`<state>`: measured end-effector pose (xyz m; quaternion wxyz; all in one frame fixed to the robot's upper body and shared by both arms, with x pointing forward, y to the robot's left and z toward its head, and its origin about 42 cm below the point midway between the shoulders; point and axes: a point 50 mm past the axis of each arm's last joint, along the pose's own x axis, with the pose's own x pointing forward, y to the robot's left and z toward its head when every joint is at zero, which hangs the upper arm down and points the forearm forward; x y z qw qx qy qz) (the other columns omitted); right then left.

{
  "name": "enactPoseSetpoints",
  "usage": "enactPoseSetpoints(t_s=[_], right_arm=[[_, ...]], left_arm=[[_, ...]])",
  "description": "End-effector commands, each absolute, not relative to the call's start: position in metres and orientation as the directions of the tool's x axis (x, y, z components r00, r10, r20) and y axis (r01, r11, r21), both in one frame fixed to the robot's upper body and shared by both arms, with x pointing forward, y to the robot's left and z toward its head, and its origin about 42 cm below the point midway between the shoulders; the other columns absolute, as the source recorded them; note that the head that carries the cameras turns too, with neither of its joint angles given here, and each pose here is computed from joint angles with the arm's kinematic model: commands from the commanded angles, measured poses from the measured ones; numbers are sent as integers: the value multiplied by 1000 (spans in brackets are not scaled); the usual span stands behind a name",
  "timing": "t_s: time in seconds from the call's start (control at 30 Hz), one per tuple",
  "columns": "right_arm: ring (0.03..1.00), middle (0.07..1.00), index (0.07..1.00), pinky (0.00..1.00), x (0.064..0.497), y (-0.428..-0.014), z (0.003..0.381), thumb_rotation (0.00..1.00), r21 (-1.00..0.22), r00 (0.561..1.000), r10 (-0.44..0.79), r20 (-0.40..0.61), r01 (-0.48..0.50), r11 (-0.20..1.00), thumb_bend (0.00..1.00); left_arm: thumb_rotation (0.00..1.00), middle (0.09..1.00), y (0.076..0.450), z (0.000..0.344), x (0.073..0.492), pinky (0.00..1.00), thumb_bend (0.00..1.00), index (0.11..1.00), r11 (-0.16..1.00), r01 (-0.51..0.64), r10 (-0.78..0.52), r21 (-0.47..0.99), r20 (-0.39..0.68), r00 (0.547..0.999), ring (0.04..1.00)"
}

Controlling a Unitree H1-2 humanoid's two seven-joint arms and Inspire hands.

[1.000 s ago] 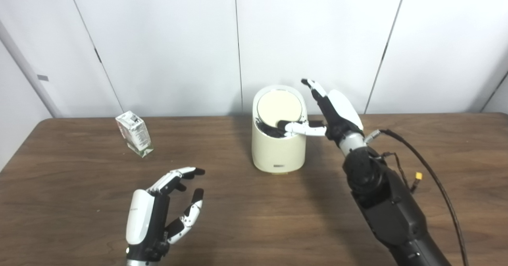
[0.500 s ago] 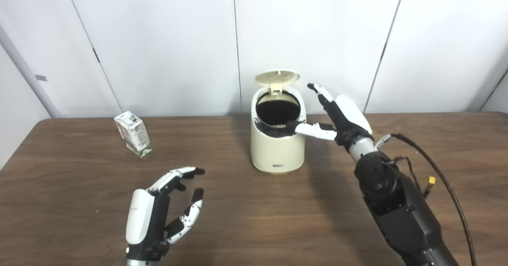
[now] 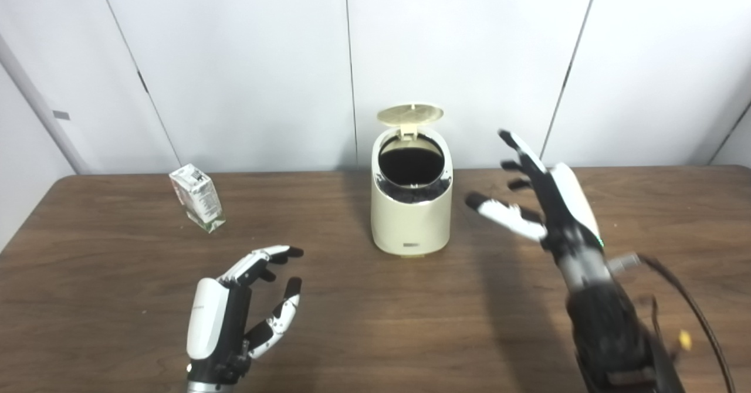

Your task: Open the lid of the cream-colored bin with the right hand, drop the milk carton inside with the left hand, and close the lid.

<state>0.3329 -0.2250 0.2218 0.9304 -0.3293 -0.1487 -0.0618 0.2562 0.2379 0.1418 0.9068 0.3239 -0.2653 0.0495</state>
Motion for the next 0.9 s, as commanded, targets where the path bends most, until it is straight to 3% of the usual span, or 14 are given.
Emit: enactPoseSetpoints(t_s=[0.0, 0.07, 0.13, 0.4, 0.6, 0.87], right_arm=[[784, 826, 820, 650, 320, -228, 234, 607, -530, 888, -49, 458, 317, 787, 476], [731, 770, 772, 587, 309, -233, 224, 458, -510, 874, -72, 481, 346, 788, 335], [703, 741, 750, 569, 296, -238, 214, 438, -485, 872, -87, 481, 347, 802, 268], [650, 694, 704, 522, 264, -245, 173, 398, -400, 856, -119, 503, 353, 846, 228], [639, 686, 685, 505, 267, -247, 163, 328, -396, 851, -125, 510, 361, 845, 213], [648, 691, 682, 529, 266, -251, 156, 334, -401, 859, -131, 495, 360, 843, 228]], left_arm=[[363, 703, 241, 148, 260, 527, 198, 695, 786, -284, -89, 549, 556, 827, 662], [379, 707, 241, 148, 260, 534, 201, 699, 787, -282, -87, 549, 552, 829, 669], [367, 707, 242, 147, 260, 537, 204, 698, 788, -284, -84, 547, 552, 830, 672], [378, 703, 245, 148, 260, 536, 204, 695, 778, -290, -87, 557, 552, 829, 670], [380, 701, 244, 148, 259, 535, 210, 693, 777, -287, -87, 561, 547, 833, 669], [366, 701, 244, 149, 256, 535, 214, 695, 780, -289, -81, 555, 548, 832, 667]])
